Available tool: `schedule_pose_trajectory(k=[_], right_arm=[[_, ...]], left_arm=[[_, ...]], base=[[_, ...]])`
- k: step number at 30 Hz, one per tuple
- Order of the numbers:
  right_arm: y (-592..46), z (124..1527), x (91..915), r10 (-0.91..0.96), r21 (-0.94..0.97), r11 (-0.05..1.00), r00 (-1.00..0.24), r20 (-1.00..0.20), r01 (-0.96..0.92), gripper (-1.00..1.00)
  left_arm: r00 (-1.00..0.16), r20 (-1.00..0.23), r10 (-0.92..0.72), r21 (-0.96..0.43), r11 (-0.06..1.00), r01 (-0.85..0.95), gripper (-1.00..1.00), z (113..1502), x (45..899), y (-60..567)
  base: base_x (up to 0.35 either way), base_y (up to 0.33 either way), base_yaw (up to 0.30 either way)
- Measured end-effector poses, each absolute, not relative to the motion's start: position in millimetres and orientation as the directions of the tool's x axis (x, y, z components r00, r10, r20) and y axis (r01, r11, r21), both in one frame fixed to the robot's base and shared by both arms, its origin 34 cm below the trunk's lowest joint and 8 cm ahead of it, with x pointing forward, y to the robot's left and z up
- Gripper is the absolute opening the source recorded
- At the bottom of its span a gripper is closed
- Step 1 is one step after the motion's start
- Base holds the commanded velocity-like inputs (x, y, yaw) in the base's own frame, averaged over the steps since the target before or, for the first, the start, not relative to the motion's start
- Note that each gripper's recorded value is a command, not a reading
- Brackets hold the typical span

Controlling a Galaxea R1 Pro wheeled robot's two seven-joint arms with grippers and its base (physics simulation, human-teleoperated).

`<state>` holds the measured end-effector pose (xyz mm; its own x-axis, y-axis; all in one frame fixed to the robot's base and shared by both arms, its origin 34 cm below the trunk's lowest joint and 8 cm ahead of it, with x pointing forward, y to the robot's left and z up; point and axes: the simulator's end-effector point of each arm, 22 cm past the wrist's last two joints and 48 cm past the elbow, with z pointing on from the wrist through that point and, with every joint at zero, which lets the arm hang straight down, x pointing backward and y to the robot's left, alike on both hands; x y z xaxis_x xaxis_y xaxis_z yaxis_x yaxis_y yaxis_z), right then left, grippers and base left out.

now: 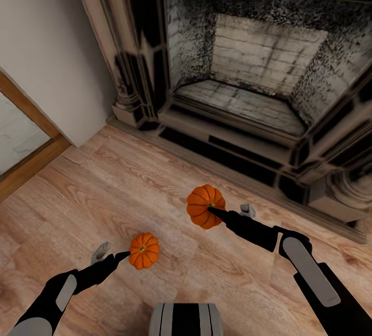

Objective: Place each of the two pumpkins and all three candles from the living room inside a cabinet in the living room (use any cabinet), then make sure every cabinet is closed, and position the cauldron so it is next to a table in the living room.

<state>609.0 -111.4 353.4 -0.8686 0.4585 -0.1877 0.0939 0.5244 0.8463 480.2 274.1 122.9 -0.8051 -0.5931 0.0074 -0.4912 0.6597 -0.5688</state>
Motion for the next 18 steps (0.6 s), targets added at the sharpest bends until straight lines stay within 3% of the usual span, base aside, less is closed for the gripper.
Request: schedule_pose_trajectory(k=[10,18], right_arm=[[-111.5,353.5,609.2,0.458,0.846,0.525,-0.868,-0.189,0.093,-1.00],[-111.4,353.0,609.1,0.458,0.845,0.526,-0.869,-0.189,0.094,-1.00]], left_arm=[[-0.805,0.008,-0.593,-0.567,0.661,-0.492,1.00,122.6,479.7,275.0],[-0.804,0.008,-0.595,-0.563,0.662,-0.495,1.00,122.0,479.2,276.4]], base=[[0.121,-0.001,0.000],[0.021,0.000,0.000]])
